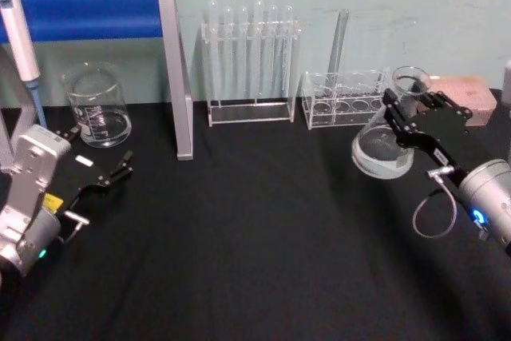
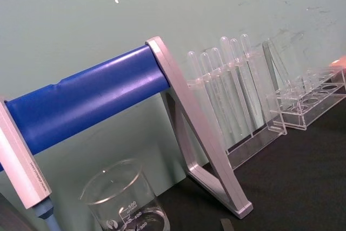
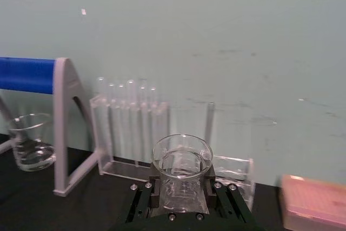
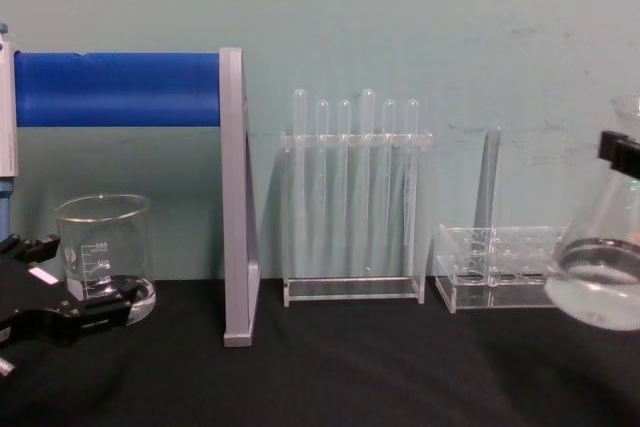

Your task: Grasp the erlenmeyer flask with one hand, shake it three times, then place it back.

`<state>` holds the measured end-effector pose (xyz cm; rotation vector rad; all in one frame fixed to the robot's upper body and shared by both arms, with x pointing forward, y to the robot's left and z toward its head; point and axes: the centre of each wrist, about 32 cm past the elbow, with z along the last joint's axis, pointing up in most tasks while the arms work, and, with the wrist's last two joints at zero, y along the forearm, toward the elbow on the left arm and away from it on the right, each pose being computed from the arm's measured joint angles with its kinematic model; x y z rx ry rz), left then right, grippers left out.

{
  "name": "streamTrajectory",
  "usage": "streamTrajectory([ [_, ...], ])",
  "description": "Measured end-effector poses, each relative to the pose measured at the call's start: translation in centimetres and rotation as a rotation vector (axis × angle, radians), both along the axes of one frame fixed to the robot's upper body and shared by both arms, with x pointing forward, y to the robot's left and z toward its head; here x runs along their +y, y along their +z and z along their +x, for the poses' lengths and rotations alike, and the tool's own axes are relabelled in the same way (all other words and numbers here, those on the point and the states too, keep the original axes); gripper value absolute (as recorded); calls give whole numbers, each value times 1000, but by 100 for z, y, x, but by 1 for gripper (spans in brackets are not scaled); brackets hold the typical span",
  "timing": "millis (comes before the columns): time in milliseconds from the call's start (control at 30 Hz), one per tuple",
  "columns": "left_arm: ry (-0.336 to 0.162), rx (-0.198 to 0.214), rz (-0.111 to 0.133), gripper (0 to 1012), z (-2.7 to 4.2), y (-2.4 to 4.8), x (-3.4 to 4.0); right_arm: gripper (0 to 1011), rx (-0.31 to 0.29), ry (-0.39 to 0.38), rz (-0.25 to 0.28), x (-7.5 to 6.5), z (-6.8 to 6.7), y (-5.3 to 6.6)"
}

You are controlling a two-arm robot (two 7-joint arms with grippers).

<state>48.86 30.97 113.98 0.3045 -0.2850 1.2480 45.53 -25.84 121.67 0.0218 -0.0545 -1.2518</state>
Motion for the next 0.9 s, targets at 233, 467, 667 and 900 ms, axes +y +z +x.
streamTrajectory([
  [233,0,0,0,1001,0,0,0,449,3,-40,-10,-44,-28,5],
  [467,0,0,0,1001,0,0,0,449,4,0,-20,-4,11,3],
  [667,0,0,0,1001,0,0,0,449,2,127,-28,146,80,5],
  [900,0,0,0,1001,0,0,0,449,-4,335,-36,390,135,-3],
])
